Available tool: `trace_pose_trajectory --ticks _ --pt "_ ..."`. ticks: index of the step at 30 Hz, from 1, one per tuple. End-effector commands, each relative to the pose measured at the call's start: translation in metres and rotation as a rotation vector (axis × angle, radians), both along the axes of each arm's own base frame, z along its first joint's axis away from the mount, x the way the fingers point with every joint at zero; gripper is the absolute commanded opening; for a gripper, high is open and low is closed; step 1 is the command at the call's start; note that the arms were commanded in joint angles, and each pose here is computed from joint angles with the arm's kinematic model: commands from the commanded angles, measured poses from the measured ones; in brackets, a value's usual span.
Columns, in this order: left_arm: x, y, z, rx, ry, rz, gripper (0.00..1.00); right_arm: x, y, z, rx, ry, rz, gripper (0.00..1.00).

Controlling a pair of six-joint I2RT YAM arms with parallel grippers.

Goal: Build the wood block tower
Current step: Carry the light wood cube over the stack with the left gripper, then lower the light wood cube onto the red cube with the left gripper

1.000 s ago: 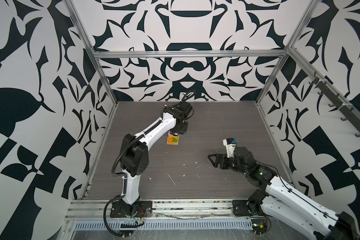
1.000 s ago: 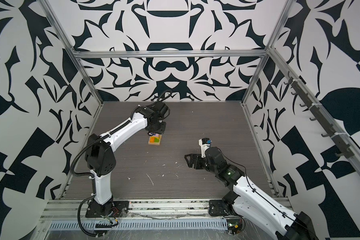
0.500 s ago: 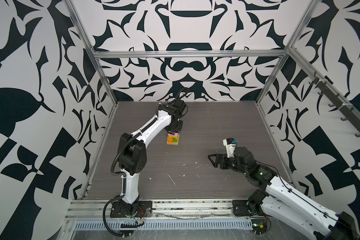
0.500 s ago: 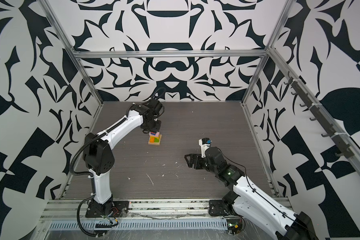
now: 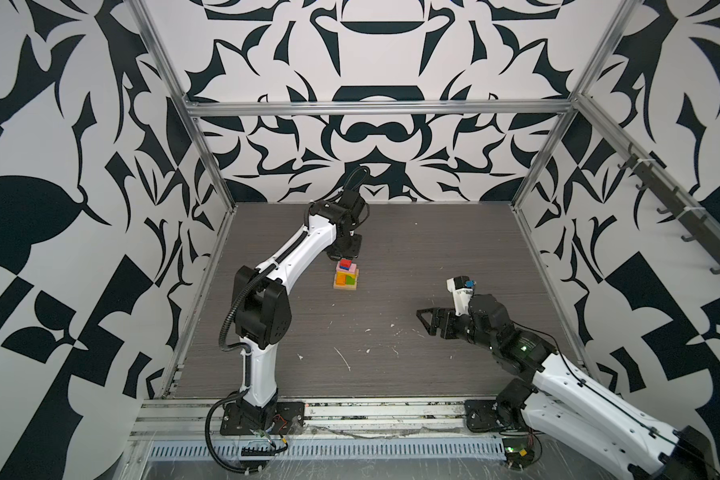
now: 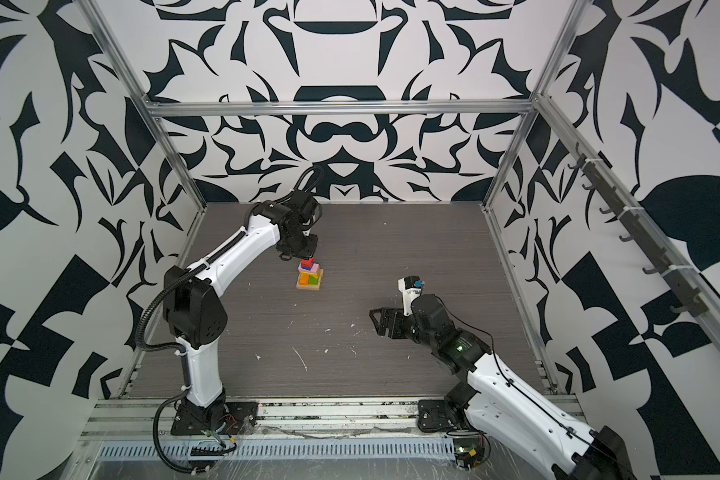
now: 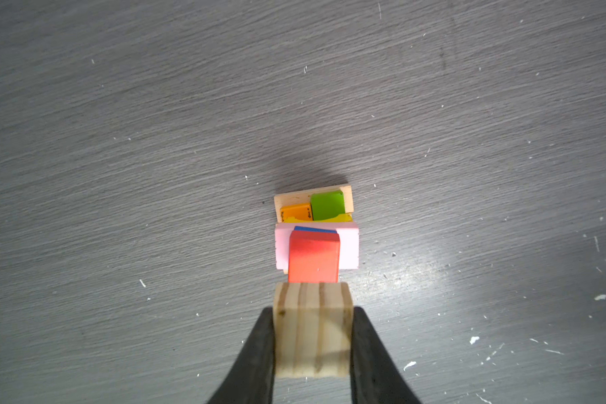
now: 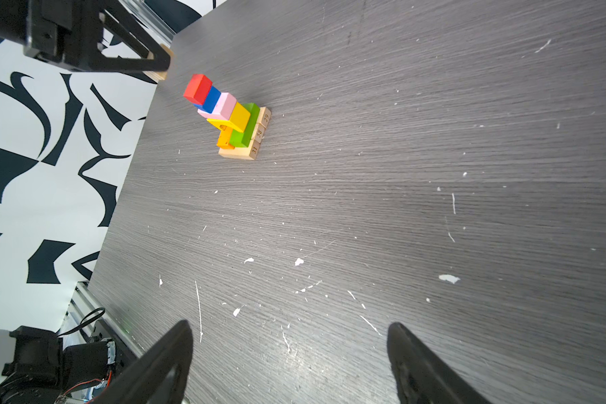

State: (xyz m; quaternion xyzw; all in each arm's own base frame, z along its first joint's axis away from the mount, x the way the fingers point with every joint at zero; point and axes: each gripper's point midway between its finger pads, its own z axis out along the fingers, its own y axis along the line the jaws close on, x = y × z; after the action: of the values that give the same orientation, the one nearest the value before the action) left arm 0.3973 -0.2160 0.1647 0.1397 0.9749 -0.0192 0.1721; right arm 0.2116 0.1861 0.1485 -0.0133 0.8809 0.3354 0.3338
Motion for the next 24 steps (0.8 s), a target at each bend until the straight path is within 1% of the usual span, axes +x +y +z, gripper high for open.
trace_pose_trajectory --ticks 1,12,24 --pt "-0.004 0.004 -0.002 0.011 0.042 -0.01 0.31 0.003 0.003 0.019 0.023 -0.048 0.007 0.91" --pt "0.003 0.002 -0.011 0.0 0.063 -0.014 0.31 0.003 0.003 0.019 0.02 -0.048 0.006 0.91" --pt "0.002 0.003 -0.021 -0.005 0.093 -0.011 0.31 0.005 0.005 0.019 0.014 -0.048 0.011 0.9"
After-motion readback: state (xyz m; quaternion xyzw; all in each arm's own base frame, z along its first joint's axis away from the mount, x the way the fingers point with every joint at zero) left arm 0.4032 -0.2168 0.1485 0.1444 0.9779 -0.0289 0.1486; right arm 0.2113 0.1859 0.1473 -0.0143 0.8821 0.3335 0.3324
